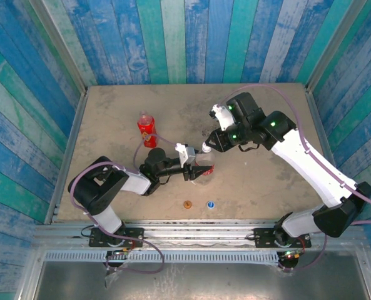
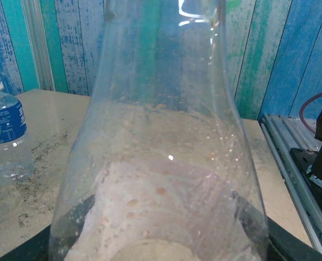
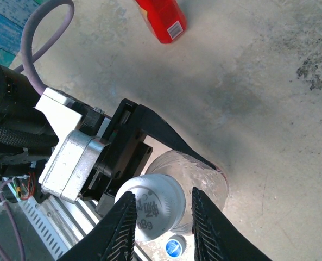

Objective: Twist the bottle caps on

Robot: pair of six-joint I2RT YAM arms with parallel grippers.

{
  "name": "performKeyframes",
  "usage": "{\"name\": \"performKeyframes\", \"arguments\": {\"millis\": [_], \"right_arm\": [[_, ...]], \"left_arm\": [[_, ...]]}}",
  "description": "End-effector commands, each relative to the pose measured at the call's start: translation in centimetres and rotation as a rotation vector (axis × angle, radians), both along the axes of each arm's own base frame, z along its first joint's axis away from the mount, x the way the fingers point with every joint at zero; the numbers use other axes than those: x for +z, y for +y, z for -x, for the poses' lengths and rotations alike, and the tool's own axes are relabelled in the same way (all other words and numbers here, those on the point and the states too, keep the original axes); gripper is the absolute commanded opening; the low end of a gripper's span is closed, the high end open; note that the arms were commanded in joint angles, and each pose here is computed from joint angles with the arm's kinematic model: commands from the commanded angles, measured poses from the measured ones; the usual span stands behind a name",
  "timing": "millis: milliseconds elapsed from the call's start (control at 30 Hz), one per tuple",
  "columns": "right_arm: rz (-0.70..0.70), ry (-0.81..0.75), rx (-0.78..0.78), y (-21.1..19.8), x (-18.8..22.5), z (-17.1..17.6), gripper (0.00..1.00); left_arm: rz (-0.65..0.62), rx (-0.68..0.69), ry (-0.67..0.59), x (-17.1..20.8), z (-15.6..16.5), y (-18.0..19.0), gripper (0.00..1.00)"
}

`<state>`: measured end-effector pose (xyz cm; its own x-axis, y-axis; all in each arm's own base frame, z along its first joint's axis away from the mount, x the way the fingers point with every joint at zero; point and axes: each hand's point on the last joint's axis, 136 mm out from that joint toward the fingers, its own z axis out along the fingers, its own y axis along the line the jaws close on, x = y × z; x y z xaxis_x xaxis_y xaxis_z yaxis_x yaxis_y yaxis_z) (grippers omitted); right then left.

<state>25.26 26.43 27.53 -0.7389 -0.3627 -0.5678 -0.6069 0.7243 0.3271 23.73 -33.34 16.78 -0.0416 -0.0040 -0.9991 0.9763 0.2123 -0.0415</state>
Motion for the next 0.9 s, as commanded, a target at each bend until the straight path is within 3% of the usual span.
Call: {"name": "performKeyframes", "arguments": {"millis": [0,233,400,500,667,867], "right_arm": [[-0.003,-0.019,0.017,-0.2,1.5,0.4,0.35],[0.006,-0.212,0.19,-0.5,4.5,1.3,0.54],[0.137,-0.377,0.499,-1.7,4.3,3.6,0.57],[0.197,-0.446,0.704,-2.3,3.8,5.2,0.65],[0.246,-0.497,0.916,-1.7,3.5,6.0,0.64],[0.296,-0.483,1.03,0.0,2.7,5.7,0.58]], "left_arm": [[-0.049,-0.014,0.054,-1.6,0.7,0.2,0.61],[-0.089,-0.02,0.026,-1.7,1.3,0.6,0.61],[-0.112,-0.053,0.011,-1.9,2.0,0.7,0.61],[-0.128,-0.063,0.009,-2.1,2.3,0.8,0.61],[-0.15,-0.069,0.008,-2.5,2.5,0.9,0.61],[-0.16,-0.07,0.007,-2.7,2.5,1.0,0.61]]}}
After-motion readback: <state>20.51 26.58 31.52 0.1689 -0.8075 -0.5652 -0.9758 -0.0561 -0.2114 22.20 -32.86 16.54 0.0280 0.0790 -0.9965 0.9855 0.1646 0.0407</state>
